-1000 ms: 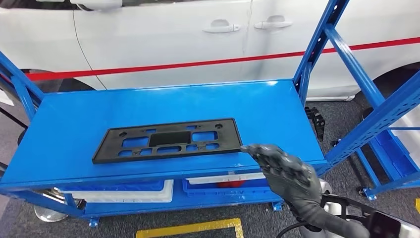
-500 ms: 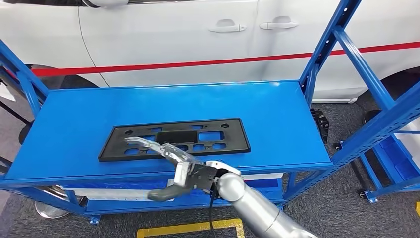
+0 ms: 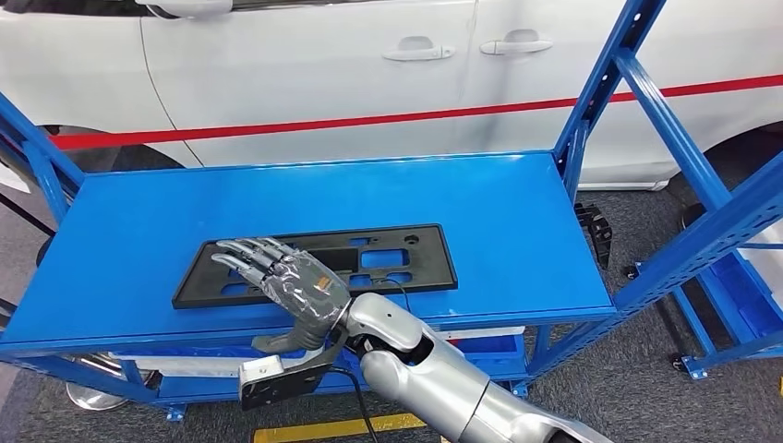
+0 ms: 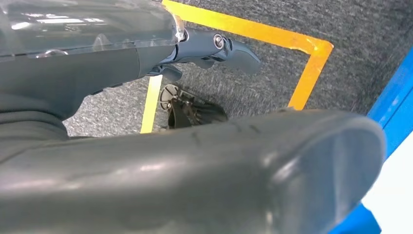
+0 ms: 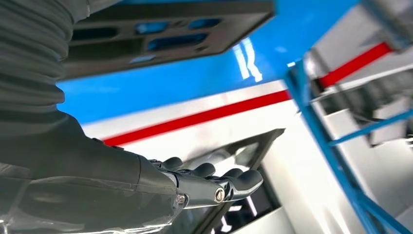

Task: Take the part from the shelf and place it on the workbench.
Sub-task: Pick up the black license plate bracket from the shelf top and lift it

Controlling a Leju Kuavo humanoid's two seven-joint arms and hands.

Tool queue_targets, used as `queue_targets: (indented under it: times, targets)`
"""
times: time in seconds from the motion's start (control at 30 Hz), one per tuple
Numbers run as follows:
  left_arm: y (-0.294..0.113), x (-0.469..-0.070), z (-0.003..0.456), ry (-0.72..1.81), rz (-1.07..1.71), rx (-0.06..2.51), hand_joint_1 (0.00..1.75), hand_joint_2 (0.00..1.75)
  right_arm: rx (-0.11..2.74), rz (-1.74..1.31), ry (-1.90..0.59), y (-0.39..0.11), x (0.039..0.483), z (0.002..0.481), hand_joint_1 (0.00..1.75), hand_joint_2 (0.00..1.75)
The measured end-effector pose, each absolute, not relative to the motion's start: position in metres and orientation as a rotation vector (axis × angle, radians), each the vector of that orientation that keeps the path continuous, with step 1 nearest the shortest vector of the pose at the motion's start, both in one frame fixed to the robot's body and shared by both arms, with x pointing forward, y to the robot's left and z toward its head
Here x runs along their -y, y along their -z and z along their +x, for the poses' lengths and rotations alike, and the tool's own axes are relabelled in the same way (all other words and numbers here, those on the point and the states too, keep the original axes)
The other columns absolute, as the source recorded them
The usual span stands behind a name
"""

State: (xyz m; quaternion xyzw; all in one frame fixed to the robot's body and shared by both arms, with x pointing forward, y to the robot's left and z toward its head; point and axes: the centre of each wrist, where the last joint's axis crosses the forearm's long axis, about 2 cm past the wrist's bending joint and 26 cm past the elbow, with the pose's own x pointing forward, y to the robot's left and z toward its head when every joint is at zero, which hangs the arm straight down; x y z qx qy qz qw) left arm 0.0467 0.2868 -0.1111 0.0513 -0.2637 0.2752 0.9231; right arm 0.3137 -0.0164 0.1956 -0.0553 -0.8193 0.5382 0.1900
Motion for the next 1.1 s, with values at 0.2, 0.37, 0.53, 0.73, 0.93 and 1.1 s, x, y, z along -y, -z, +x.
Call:
queue_targets:
  times: [0.2,0.37,0.53,0.73,0.93,1.1]
  targets:
    - [0.111,-0.288,0.045,-0.542,0.107,0.543,0.0,0.0,2.234,-0.319,-1.618,-0.18,0.011,0.312,0.0,1.75]
    - [0.111,-0.29,0.045,-0.527,0.108,0.544,0.0,0.0,2.188,-0.383,-1.657,-0.169,0.01,0.312,0.0,1.75]
    - [0.111,-0.291,0.044,-0.506,0.108,0.543,0.0,0.0,2.137,-0.437,-1.654,-0.158,0.016,0.317,0.0,1.75]
    - [0.111,-0.291,0.045,-0.486,0.103,0.546,0.0,0.0,2.055,-0.502,-1.602,-0.149,0.029,0.327,0.0,1.75]
    - [0.111,-0.291,0.047,-0.47,0.099,0.552,0.0,0.0,2.027,-0.598,-1.587,-0.154,0.033,0.339,0.0,1.75]
    - [0.111,-0.295,0.048,-0.453,0.103,0.555,0.0,0.0,1.969,-0.702,-1.618,-0.15,0.036,0.343,0.0,1.75]
